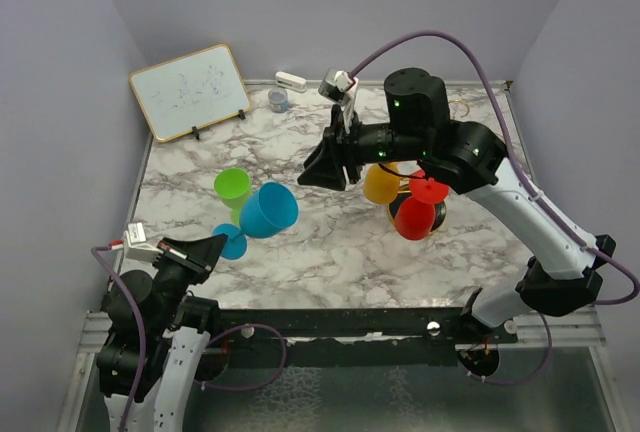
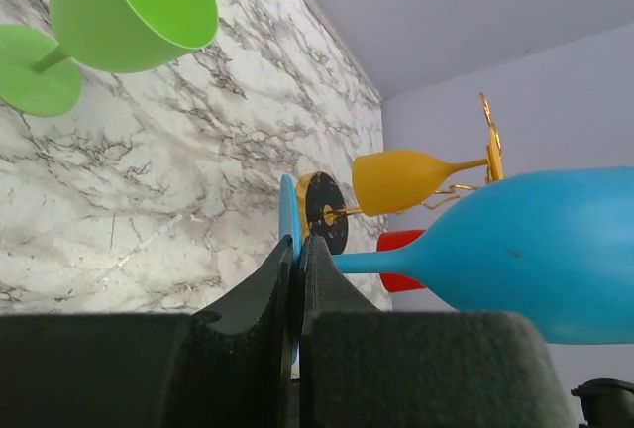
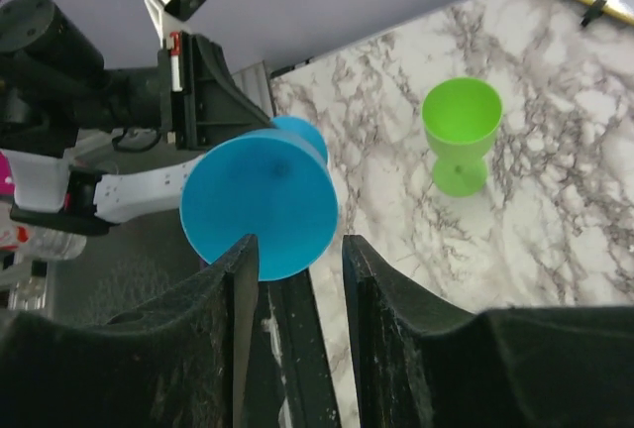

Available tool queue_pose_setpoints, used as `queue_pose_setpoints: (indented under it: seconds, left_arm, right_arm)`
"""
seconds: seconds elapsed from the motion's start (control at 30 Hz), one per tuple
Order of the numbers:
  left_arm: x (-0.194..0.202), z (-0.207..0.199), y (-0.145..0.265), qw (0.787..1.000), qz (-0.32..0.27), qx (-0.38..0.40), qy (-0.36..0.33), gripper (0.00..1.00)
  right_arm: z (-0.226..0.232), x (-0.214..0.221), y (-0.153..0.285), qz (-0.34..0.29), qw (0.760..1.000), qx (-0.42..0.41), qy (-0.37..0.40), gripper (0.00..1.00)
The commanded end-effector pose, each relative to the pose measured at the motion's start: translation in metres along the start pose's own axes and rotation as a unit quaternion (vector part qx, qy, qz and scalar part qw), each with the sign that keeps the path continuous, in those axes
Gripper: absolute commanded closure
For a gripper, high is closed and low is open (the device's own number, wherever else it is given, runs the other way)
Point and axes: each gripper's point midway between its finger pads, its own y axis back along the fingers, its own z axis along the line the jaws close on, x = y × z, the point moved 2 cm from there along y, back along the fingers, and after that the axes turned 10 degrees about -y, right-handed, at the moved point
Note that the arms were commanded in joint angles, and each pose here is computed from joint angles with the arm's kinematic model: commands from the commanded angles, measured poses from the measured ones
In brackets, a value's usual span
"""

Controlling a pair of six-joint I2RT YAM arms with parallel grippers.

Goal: Take the wine glass off the wine glass rack

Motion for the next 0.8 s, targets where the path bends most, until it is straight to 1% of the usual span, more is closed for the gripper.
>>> queue_pose_setpoints:
  seconds: [0.0,0.17,0.67,0.77]
  left_arm:
    - [-0.005,-0.014,0.0,0.999,-0.01,0.037,-0.006,1.0]
    - [-0.005,-0.015,0.001,0.999,-0.01,0.04,-0.003,1.0]
    - [-0.001,-0.011,-0.004,0.999,-0.003,0.034,0.001,1.0]
    - [0.0,-0.009,-0.005,0.999,-0.001,0.033,0.001,1.0]
  right_arm:
    - [0.003,0.026,-0.007,0.049,0.998,-0.032,-0.027,0.6]
    - [-0.01,0.028,-0.02,0.049,0.998,-0.013,-0.031,0.6]
    - [-0.015,0.044,-0.055,0.077,0.994,-0.05,-0.058,0.65]
    - [-0.013,0.047,-0.059,0.081,0.993,-0.055,-0.06,0.69]
